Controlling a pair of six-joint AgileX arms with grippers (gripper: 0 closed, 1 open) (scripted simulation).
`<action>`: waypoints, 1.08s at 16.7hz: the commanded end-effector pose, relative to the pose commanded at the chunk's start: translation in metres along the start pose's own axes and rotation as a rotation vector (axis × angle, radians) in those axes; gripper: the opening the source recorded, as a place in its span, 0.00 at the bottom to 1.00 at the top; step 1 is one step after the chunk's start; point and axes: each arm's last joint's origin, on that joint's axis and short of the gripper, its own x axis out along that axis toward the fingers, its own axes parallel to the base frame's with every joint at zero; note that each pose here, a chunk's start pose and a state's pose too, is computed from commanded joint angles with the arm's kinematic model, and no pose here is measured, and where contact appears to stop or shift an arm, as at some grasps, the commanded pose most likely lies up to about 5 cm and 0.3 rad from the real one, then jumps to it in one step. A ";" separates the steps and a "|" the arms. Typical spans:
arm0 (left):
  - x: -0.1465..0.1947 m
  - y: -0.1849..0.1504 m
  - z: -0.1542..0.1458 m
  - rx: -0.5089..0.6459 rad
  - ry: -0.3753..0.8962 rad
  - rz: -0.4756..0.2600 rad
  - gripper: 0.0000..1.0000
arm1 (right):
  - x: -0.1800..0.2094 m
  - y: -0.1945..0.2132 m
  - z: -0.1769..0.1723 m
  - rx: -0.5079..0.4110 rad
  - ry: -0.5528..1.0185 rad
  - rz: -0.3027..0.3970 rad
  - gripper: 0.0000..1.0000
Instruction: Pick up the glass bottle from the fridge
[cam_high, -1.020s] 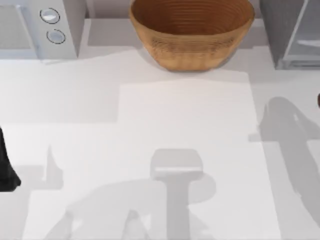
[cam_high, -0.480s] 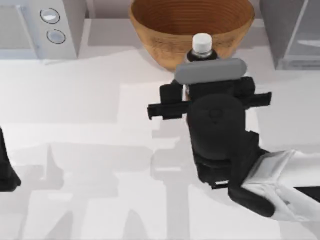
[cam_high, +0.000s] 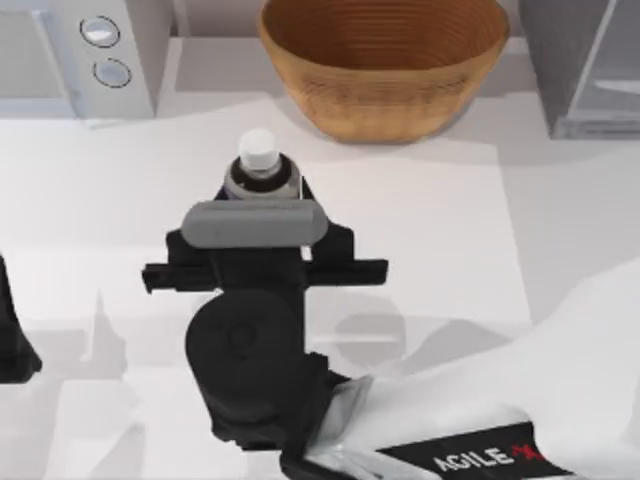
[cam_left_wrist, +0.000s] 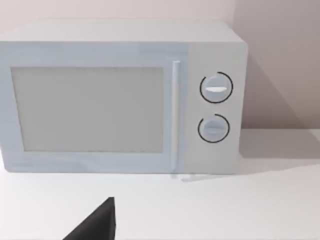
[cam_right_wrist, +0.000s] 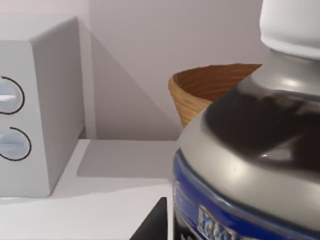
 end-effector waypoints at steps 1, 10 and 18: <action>0.000 0.000 0.000 0.000 0.000 0.000 1.00 | -0.001 0.001 0.000 0.002 -0.001 -0.001 0.00; 0.000 0.000 0.000 0.000 0.000 0.000 1.00 | 0.023 0.001 -0.023 -0.019 0.008 -0.003 0.00; 0.000 0.000 0.000 0.000 0.000 0.000 1.00 | 0.050 0.002 -0.041 0.002 -0.001 -0.001 0.00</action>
